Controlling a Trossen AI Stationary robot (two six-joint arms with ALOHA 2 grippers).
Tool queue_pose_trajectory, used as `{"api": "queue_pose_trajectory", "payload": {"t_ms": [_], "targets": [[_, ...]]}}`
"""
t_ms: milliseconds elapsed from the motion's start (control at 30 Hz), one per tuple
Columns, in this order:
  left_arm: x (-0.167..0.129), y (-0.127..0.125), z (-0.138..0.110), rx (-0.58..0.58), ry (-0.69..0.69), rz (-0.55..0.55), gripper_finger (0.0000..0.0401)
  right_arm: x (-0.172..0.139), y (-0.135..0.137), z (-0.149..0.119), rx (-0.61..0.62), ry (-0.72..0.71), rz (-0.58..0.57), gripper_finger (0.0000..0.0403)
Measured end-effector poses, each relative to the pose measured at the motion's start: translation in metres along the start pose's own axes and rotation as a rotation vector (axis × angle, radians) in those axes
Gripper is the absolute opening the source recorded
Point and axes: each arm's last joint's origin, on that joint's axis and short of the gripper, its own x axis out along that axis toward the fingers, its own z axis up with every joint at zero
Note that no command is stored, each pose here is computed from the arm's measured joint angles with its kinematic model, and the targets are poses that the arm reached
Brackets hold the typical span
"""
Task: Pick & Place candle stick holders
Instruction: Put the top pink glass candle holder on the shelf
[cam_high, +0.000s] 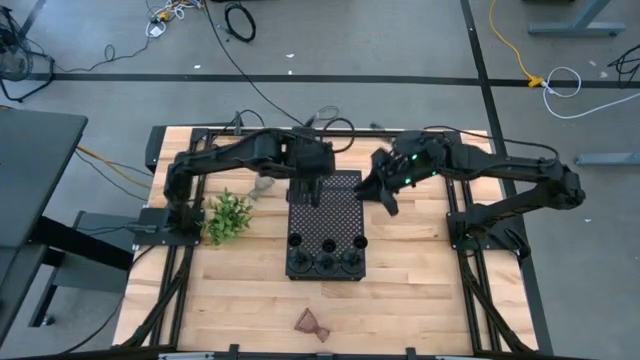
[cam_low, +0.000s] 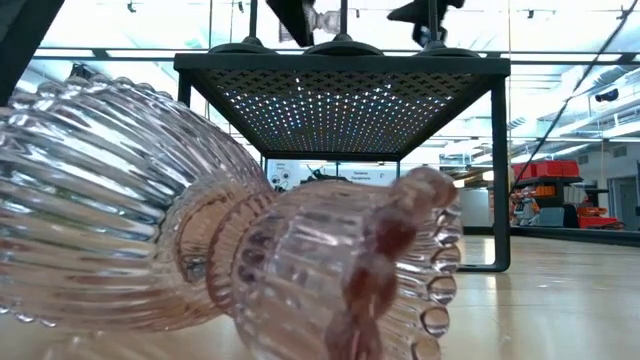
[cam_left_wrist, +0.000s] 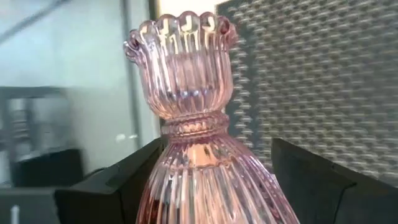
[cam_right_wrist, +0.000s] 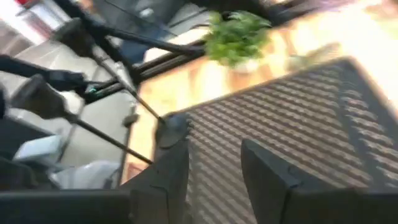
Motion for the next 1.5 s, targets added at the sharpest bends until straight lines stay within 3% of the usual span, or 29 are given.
{"api": "queue_pose_trajectory", "payload": {"t_ms": [167,500,667,867,1133,1500], "targets": [[-0.019,0.021,-0.014,-0.105,-0.111,-0.12,0.0285,-0.004,0.002,-0.004,0.005,0.018,-0.07,0.0135],[-0.07,0.065,-0.052,-0.259,-0.398,-0.227,0.0285,0.004,-0.004,-0.027,0.031,0.124,-0.13,0.0117],[-0.07,0.074,-0.072,-0.29,-0.515,-0.249,0.0285,0.01,-0.011,-0.039,0.06,0.161,-0.152,0.0106],[-0.045,0.067,-0.102,-0.331,-0.672,-0.245,0.0285,0.012,-0.013,-0.044,0.078,0.18,-0.167,0.0097],[0.014,0.041,-0.135,-0.399,-0.928,-0.231,0.0285,0.013,-0.013,-0.045,0.067,0.172,-0.223,0.0091],[0.089,0.003,-0.169,-0.516,-1.114,-0.171,0.0285,0.011,-0.017,-0.048,0.089,0.171,-0.327,0.0091]]}}
